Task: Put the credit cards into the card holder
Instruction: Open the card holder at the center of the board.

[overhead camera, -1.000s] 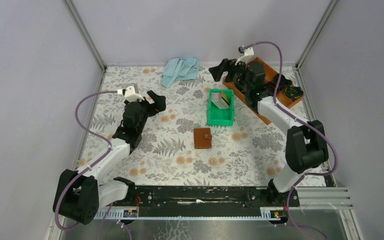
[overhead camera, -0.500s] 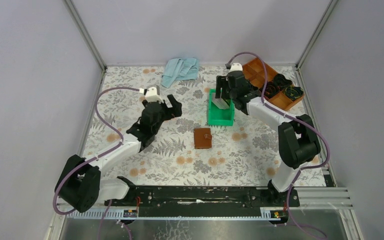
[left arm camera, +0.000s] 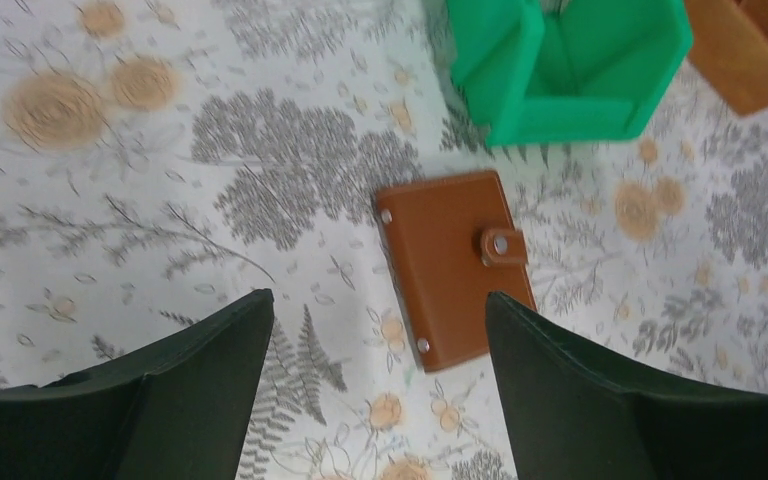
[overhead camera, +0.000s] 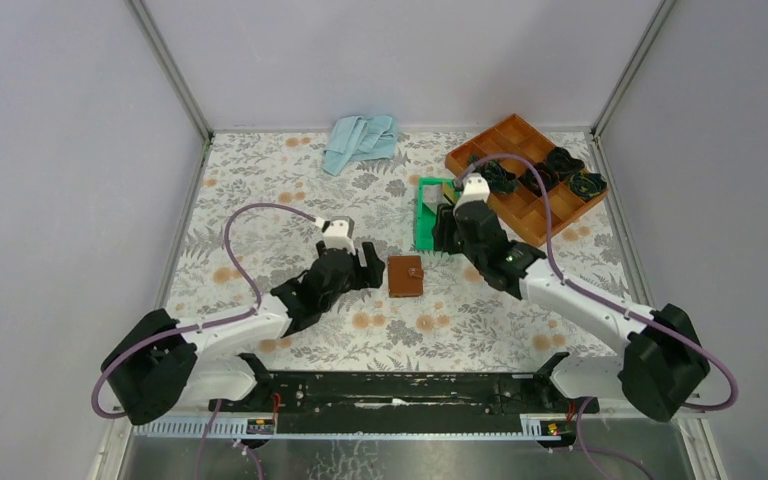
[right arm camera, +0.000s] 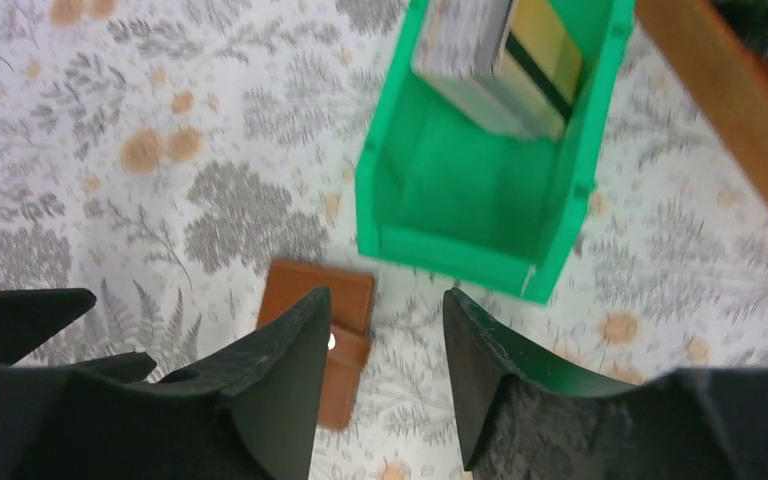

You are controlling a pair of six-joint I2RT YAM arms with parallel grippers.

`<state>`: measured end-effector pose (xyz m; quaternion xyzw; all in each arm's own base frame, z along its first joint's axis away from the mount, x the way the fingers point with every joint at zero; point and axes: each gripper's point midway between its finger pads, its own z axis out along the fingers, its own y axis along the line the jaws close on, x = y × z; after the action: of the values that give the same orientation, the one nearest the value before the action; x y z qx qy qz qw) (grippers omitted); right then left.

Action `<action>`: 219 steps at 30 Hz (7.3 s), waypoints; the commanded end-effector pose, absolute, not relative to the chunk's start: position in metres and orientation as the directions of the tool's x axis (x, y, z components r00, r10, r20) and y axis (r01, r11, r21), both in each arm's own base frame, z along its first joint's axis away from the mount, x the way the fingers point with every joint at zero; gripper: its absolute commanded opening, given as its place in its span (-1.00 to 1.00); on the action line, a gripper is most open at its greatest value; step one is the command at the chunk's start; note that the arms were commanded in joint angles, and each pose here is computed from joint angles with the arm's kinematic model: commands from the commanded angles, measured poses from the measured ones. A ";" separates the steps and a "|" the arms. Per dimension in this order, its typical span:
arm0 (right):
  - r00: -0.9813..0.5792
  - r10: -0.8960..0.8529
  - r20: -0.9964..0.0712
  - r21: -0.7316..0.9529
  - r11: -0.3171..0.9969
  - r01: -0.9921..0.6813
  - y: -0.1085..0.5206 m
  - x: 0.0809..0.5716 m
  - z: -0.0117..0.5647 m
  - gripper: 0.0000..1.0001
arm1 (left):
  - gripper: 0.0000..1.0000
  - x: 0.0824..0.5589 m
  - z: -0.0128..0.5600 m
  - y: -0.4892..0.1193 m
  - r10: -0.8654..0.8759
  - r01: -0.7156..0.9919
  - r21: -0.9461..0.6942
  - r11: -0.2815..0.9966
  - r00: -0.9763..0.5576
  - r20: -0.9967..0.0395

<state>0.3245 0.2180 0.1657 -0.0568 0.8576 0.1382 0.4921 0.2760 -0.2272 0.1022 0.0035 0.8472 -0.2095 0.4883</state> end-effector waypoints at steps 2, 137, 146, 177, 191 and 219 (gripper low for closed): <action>-0.594 0.155 -0.789 0.325 0.926 -0.190 0.221 0.285 0.132 0.02 | 0.64 0.262 0.092 -0.242 -0.217 0.223 -0.381 0.898 -0.529 -0.820; -0.679 0.292 -0.674 0.526 0.835 -0.163 0.239 0.270 0.057 -0.41 | 0.26 0.251 0.009 -0.259 -0.119 0.166 -0.288 0.943 -0.639 -0.760; -0.683 0.237 -0.691 0.510 0.829 -0.229 0.263 0.259 0.069 -0.41 | 0.26 0.251 0.009 -0.260 -0.119 0.167 -0.290 0.942 -0.642 -0.757; -0.573 0.060 -0.817 0.194 0.965 -0.175 0.251 0.305 0.045 -0.42 | 0.26 0.250 -0.001 -0.259 -0.112 0.161 -0.282 0.946 -0.654 -0.748; -0.638 0.182 -0.749 0.356 0.921 -0.156 0.242 0.303 0.029 -0.39 | 0.30 0.249 0.002 -0.258 -0.110 0.158 -0.278 0.947 -0.655 -0.748; -0.707 0.325 -0.628 0.620 0.758 -0.202 0.259 0.288 0.032 -0.29 | -0.08 0.253 -0.006 -0.270 -0.100 0.171 -0.283 0.944 -0.670 -0.736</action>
<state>0.2854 0.2492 0.0193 0.0313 0.8749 0.2994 0.3795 0.2645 -0.2738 0.0166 0.0025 0.8797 -0.1868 0.4372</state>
